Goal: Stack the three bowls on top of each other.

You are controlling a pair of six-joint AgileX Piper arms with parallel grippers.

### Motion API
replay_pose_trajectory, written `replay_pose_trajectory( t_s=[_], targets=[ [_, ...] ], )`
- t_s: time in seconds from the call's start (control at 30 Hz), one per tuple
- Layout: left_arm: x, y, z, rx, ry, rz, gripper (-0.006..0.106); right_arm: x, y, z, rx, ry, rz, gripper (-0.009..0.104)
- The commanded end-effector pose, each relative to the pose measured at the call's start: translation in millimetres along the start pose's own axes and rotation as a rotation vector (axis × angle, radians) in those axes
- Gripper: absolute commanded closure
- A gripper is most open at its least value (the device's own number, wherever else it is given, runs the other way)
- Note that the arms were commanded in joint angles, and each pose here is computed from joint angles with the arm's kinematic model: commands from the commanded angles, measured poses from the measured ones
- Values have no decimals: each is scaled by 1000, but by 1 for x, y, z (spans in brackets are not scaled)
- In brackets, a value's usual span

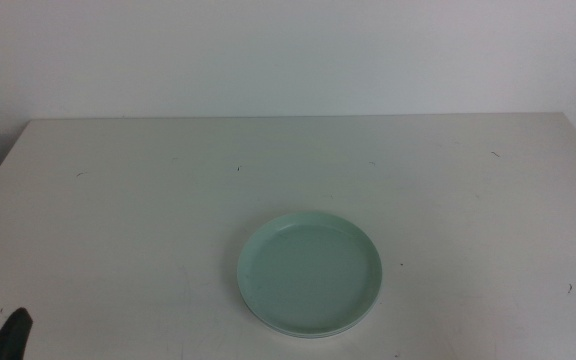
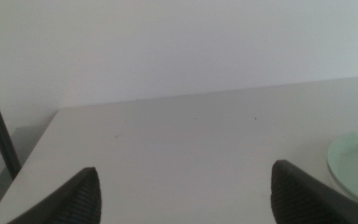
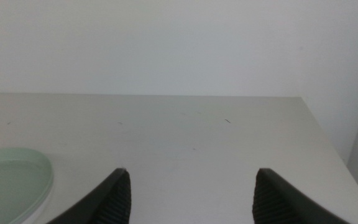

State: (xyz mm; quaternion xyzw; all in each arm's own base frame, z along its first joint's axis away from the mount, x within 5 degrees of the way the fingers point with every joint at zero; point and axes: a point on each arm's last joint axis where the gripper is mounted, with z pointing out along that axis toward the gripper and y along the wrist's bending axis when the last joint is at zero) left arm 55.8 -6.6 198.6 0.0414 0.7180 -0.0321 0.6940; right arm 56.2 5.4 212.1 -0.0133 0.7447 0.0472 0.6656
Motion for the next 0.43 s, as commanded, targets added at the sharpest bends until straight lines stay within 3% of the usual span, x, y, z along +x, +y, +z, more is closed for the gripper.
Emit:
replay_pose_trajectory(
  t_s=[0.0, 0.4],
  targets=[
    [-12, 1, -2, -16, -110, -18, -5, -8, -1, -3, 23, -109, -11, 45],
    [-3, 1, -1, -13, -73, -18, -5, 19, -3, 0, 38, -50, -20, 45]
  ],
)
